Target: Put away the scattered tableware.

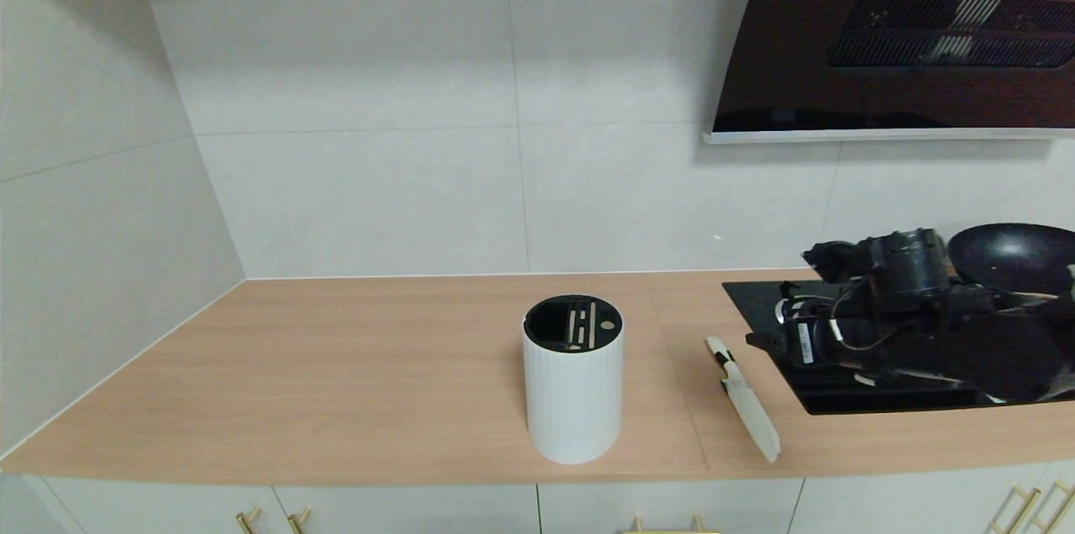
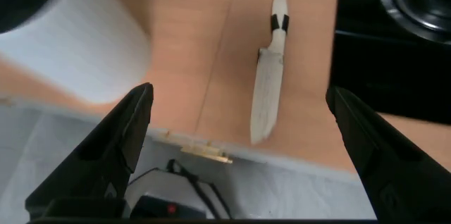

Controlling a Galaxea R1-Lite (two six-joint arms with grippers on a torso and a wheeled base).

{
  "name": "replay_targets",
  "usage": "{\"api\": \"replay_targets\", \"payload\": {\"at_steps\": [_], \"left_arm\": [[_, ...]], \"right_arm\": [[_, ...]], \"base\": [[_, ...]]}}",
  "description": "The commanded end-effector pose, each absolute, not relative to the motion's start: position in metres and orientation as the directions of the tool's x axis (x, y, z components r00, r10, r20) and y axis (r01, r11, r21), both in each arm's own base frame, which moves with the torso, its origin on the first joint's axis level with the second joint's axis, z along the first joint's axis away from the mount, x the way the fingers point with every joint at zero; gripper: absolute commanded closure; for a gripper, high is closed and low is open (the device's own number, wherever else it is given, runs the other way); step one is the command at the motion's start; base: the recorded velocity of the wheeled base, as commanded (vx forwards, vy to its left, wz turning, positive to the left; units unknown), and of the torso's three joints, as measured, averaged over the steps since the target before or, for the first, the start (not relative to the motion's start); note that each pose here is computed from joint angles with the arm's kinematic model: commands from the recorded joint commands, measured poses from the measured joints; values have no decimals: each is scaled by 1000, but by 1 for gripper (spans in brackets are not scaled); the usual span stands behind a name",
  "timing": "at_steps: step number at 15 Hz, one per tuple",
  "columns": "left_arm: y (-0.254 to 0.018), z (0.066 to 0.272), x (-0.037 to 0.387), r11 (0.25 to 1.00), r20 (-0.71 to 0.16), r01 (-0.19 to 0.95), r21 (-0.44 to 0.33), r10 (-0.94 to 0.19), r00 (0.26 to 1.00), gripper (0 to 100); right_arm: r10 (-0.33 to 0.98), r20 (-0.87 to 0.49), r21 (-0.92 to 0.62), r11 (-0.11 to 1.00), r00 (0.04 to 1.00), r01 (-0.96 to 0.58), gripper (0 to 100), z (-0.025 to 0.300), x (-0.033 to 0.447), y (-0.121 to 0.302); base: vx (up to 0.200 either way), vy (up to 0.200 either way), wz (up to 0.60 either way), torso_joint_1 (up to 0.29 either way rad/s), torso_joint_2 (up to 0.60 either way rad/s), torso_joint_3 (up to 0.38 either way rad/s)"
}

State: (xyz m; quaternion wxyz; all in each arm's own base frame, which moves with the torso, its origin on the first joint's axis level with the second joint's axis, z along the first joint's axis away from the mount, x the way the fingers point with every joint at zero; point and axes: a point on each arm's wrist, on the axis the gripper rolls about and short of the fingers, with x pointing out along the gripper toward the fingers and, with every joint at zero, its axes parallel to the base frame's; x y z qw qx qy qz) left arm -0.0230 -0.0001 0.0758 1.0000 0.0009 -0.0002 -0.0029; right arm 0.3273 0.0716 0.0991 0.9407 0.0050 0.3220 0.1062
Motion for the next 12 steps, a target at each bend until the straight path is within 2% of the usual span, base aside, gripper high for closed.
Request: {"api": "replay_targets", "payload": {"at_steps": [1,4,12], "left_arm": [[0,76,-23,1000,0,6,2,-6,1000,0],[0,76,-23,1000,0,6,2,-6,1000,0],[0,76,-23,1000,0,6,2,-6,1000,0]], "right_arm": [[153,-708,49,985,689,-168,0,11,365,81],[137,-733,40,987,667,-159,0,-27,376,82],[107,-734,27,991,670,-128,0,-55,408,84]], "base": [[0,0,0,0,0,0],[0,0,0,0,0,0],[0,0,0,0,0,0]]}}
